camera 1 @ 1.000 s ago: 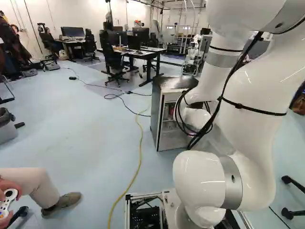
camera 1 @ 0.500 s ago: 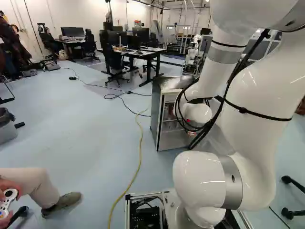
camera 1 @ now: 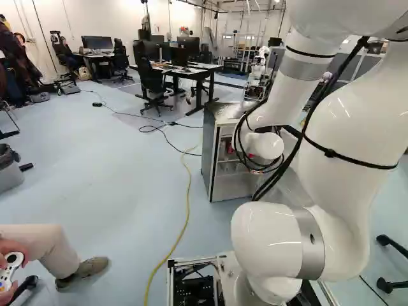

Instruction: Grab a drink from the fridge

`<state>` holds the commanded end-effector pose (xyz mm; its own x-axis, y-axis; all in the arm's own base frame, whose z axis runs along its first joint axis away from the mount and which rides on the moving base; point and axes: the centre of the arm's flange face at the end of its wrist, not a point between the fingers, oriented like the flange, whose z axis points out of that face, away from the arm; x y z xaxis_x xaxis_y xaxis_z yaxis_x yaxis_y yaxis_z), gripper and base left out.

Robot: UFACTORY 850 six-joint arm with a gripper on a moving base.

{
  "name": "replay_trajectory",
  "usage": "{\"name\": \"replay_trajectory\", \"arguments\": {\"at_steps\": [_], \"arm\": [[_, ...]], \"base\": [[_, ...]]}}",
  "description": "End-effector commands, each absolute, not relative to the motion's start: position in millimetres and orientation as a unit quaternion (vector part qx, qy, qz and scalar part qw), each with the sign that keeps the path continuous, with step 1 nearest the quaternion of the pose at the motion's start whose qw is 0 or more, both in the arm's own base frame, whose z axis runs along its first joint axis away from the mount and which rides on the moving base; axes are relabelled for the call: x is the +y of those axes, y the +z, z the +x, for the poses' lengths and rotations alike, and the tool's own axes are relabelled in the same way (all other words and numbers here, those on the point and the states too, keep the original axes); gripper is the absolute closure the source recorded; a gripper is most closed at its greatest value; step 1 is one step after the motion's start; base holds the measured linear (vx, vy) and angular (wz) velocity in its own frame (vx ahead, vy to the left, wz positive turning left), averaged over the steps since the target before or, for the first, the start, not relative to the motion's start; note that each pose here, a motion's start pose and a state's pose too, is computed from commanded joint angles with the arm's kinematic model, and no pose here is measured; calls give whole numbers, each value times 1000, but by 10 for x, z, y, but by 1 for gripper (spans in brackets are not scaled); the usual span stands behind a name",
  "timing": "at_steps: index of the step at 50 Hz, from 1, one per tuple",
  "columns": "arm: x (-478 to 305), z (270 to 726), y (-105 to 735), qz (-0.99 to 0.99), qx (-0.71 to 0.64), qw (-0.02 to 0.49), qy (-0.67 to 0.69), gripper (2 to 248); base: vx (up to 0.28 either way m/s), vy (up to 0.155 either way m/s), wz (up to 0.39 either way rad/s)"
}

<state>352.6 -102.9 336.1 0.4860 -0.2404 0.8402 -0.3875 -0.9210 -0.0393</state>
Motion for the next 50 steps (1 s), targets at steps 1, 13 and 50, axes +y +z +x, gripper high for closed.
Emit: {"name": "replay_trajectory", "arguments": {"at_steps": [1, 13, 50], "arm": [[-1029, 3532, 3371, 858, -183, 78, 474, 162], [-1027, 3596, 3493, 850, -180, 77, 489, 162], [-1016, 3789, 3826, 841, -173, 71, 508, 162]], "base": [[0, 0, 0], [0, 0, 0], [0, 0, 0]]}}
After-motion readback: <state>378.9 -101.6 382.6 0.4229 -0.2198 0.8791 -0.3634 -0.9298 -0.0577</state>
